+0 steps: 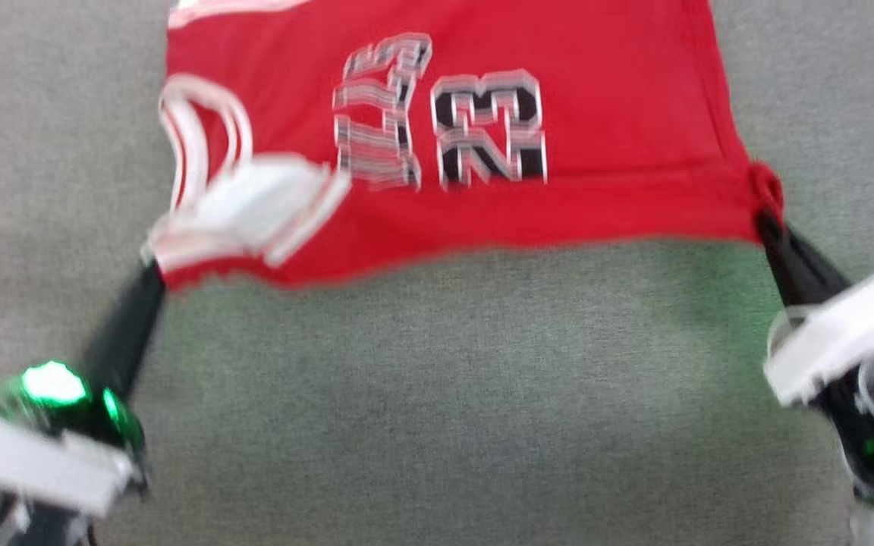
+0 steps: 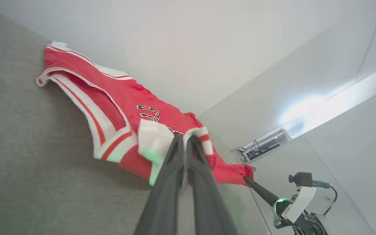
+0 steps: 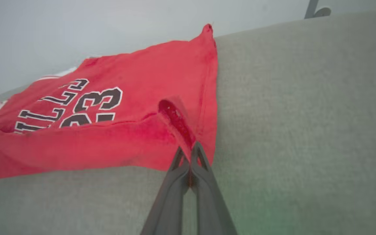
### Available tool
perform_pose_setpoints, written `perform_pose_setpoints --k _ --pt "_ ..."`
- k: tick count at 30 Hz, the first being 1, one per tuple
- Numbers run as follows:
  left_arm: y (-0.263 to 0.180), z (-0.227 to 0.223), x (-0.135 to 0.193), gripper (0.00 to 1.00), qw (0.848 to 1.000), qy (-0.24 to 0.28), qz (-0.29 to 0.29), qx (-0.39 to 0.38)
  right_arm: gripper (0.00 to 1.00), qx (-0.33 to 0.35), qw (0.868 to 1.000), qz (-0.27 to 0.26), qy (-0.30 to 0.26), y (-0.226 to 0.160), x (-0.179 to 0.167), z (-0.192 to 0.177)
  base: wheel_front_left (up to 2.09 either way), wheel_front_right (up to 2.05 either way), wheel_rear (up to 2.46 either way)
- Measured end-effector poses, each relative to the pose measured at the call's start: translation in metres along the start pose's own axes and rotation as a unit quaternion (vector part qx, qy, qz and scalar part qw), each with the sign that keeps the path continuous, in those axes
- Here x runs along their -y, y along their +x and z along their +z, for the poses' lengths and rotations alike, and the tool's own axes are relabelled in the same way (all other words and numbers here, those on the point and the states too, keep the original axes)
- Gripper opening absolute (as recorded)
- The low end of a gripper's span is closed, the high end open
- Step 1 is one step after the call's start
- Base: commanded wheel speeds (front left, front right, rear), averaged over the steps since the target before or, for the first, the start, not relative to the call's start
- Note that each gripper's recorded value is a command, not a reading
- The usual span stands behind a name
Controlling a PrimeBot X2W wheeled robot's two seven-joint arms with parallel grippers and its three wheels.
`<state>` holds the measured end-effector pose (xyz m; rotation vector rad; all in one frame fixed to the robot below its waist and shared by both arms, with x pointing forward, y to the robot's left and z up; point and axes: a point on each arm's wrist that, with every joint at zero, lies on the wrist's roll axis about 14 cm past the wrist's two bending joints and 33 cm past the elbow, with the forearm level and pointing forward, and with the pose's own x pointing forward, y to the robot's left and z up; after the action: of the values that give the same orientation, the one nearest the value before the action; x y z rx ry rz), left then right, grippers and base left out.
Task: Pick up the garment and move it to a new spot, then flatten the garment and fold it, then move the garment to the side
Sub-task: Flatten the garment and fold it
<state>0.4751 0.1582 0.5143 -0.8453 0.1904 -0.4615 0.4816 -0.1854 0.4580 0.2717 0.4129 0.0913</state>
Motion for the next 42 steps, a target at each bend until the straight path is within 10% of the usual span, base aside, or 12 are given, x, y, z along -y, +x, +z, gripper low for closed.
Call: perform_pose_setpoints --k 16,30,42 --pt "-0.075 -0.041 0.03 0.0 0.999 -0.002 0.012 -0.049 0.0 -0.051 0.998 -0.023 0.011 -0.098 0.006 -0.025 0.0 0.0 0.0" --pt "-0.02 -0.009 0.038 0.0 0.997 0.04 -0.055 -0.028 0.0 -0.023 1.0 -0.004 0.019 -0.055 0.004 -0.005 0.0 0.0 0.0" --pt "0.014 -0.01 -0.024 0.0 0.999 0.038 0.005 -0.025 0.0 -0.02 0.998 -0.042 0.044 -0.012 0.037 -0.021 0.0 0.0 0.0"
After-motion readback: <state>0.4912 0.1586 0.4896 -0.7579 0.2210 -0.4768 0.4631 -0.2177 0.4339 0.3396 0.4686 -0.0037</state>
